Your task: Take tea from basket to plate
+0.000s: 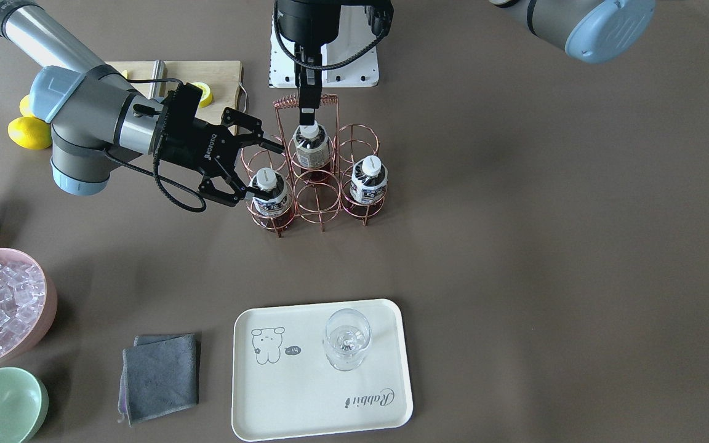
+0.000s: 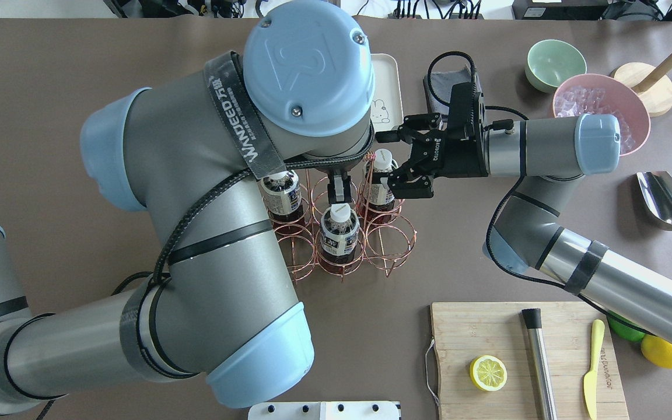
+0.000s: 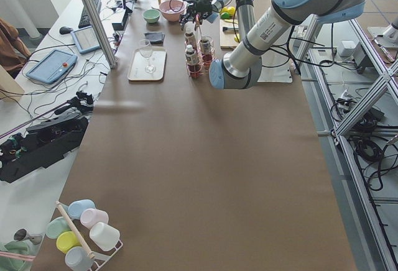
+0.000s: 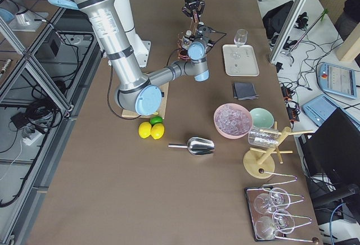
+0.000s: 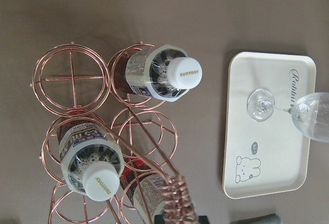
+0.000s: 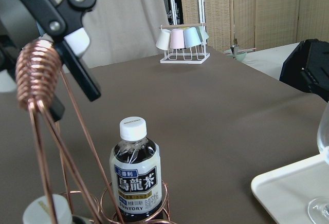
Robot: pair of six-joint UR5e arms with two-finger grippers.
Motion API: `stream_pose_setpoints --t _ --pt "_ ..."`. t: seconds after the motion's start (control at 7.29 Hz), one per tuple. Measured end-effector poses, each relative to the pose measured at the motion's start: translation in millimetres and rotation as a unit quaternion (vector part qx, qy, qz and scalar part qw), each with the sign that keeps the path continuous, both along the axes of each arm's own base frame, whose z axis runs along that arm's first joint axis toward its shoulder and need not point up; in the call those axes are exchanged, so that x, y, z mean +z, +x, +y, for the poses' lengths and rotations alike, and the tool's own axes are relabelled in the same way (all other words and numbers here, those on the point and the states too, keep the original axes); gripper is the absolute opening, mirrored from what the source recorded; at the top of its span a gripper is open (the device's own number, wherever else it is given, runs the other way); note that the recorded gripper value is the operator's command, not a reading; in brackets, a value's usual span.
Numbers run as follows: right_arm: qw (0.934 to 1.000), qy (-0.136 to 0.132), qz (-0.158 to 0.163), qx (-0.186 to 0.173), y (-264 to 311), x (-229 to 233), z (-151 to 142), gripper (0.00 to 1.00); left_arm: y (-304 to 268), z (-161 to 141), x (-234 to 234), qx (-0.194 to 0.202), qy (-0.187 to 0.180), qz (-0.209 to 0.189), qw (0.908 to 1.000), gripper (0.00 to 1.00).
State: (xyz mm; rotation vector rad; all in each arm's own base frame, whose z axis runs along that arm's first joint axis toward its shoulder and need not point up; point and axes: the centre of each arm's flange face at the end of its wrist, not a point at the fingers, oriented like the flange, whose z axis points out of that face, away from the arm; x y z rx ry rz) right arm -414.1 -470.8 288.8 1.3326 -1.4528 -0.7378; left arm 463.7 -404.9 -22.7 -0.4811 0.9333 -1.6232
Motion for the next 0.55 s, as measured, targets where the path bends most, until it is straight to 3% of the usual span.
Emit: stream_pose_setpoints --t 0.27,0.55 --pt "0.9999 0.012 0.004 0.006 -1.5 3.6 0.9 0.65 -0.1 0.1 -0.1 0.000 0.000 0.000 1.0000 0.00" --pt "0.9999 0.012 0.009 0.008 0.2 11.7 1.9 0.58 0.0 0.2 -0.1 0.001 -0.001 0.000 1.0000 0.00"
